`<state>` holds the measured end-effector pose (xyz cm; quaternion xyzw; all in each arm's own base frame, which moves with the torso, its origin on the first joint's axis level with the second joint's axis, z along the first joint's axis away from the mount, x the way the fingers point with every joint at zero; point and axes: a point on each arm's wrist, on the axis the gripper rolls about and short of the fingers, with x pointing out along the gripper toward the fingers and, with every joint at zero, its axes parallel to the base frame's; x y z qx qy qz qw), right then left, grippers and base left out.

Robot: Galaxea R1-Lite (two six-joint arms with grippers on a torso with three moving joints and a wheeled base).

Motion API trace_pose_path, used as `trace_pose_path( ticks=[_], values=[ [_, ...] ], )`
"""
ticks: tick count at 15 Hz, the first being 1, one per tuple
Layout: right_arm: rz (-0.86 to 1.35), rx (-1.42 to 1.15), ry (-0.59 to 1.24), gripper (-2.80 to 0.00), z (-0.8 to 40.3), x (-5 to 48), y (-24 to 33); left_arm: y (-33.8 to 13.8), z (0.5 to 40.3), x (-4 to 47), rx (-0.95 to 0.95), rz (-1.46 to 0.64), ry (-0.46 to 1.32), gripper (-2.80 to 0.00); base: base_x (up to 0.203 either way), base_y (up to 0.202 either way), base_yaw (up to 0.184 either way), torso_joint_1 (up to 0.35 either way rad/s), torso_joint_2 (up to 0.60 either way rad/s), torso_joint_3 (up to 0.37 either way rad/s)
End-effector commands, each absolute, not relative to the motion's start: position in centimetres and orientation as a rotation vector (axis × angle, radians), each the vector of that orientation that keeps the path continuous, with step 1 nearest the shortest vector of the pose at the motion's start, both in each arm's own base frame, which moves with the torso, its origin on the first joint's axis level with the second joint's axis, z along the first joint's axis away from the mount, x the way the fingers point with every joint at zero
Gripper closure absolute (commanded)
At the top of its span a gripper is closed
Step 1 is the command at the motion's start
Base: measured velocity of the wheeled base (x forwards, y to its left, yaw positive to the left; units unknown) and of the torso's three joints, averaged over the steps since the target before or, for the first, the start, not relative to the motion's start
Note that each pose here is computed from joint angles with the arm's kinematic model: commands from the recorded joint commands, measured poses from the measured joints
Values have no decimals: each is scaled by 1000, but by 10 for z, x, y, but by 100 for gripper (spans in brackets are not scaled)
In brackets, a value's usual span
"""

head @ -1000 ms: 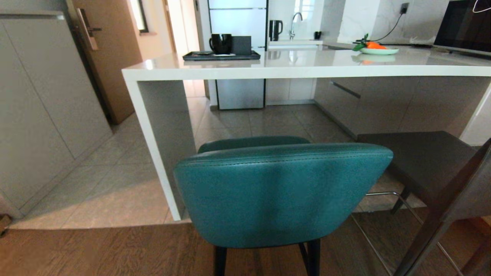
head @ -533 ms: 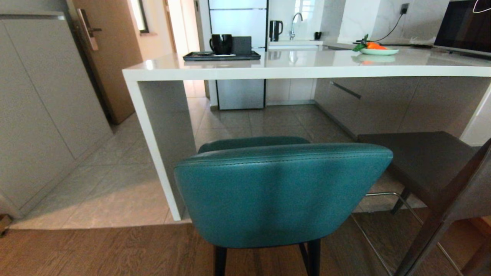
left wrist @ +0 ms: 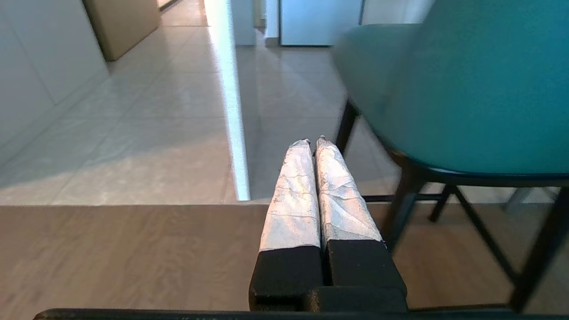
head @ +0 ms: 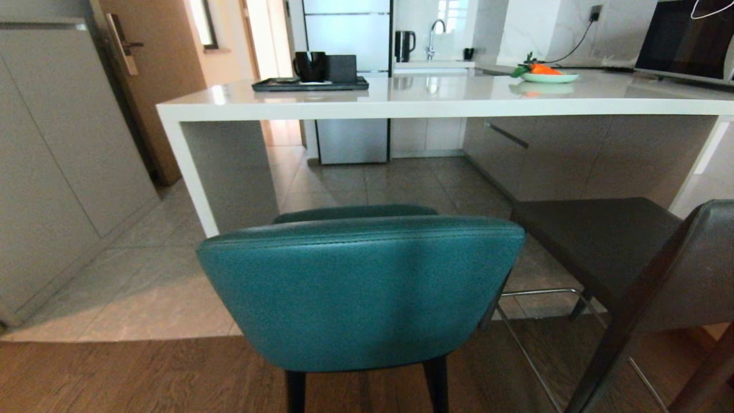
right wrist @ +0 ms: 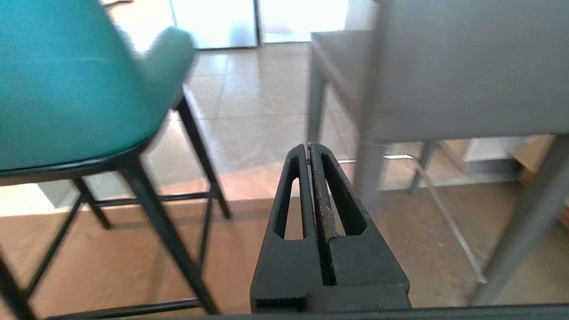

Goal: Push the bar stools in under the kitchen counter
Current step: Push the gray chair back under the dining table

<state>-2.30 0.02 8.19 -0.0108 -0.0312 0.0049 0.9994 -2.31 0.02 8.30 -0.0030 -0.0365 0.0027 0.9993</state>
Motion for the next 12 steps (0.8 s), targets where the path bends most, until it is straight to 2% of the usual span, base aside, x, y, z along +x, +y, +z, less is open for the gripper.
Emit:
trace_pose_path(
  ticks=[1, 12],
  values=[
    [10, -22, -37, 0, 75, -21, 0, 0, 74, -20, -6, 6, -40, 0, 0, -188, 6, 2, 4, 5],
    [10, -22, -37, 0, 75, -21, 0, 0, 74, -20, -6, 6, -40, 0, 0, -195, 2, 2, 4, 3]
  ],
)
